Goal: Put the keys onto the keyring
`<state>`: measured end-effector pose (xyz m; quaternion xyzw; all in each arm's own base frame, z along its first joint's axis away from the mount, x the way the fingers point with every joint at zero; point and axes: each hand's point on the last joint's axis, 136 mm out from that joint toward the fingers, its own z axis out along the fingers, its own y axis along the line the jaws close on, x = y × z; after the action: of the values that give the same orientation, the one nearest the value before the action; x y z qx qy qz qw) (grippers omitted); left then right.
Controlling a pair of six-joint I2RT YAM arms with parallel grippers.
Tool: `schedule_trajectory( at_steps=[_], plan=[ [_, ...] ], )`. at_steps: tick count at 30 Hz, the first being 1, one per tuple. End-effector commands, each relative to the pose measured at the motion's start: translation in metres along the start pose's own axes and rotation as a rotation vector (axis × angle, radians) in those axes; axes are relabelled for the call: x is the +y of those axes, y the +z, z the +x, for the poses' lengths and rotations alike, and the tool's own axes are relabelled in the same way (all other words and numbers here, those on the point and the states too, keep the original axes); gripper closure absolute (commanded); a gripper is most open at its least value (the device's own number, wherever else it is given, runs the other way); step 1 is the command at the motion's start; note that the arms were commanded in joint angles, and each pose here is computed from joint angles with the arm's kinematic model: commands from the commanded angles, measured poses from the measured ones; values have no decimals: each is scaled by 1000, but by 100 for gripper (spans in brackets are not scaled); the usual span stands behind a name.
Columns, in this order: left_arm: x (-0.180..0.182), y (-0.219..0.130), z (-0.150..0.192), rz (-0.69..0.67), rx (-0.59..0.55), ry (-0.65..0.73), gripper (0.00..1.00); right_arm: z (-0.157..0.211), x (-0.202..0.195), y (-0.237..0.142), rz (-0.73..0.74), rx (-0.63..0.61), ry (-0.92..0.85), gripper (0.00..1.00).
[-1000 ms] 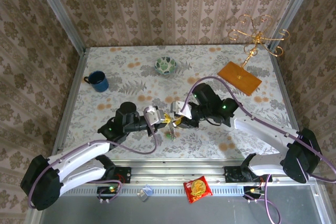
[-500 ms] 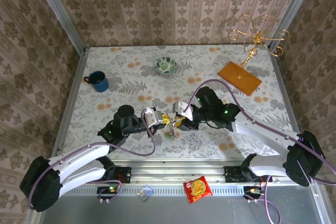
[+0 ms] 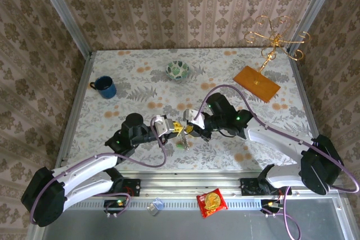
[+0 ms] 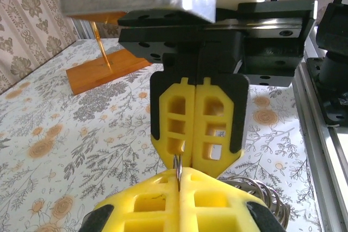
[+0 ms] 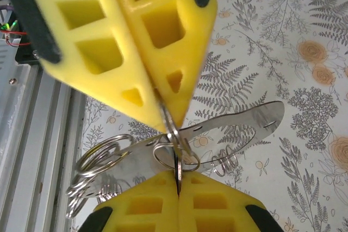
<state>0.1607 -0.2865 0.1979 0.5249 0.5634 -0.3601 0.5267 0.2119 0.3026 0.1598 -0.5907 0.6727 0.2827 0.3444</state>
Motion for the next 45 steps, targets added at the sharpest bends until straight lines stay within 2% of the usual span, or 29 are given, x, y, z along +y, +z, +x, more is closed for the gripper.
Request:
schedule_trajectory(
  at_steps=[1,4,7,9,14,20,28,36,39,43,44,45],
  plan=[
    [3,-2,-20,-10,-80,27,100,-6,-7,5,-15,5,6,98],
    [3,-3,-20,-16,-79,30,100,-9,-8,4,-17,1,13,94],
    [4,-3,-18,-19,-76,28,100,-10,-9,-6,9,-30,19,78],
    [3,-3,-16,-16,-76,23,100,-9,-8,-15,22,-54,17,73],
    [0,-3,-18,-3,-94,20,100,-15,-3,-29,52,-134,-13,69],
    [-1,-1,-21,11,-112,4,100,-36,0,-31,8,-226,-4,69],
    [-4,-1,-26,28,-132,2,100,-41,-4,-26,3,-262,15,71],
    [-5,-1,-28,38,-144,0,100,-42,-2,-22,-22,-269,27,79],
    [-5,0,-28,38,-146,0,100,-42,0,-21,-36,-273,30,85],
    [-3,-1,-27,19,-139,-7,100,-42,0,-22,-36,-266,16,100],
    [-1,-1,-24,5,-128,-12,99,-41,0,-23,-33,-257,7,100],
    [2,-1,-22,-10,-116,-16,88,-41,0,-24,-26,-246,-6,100]
  ],
)
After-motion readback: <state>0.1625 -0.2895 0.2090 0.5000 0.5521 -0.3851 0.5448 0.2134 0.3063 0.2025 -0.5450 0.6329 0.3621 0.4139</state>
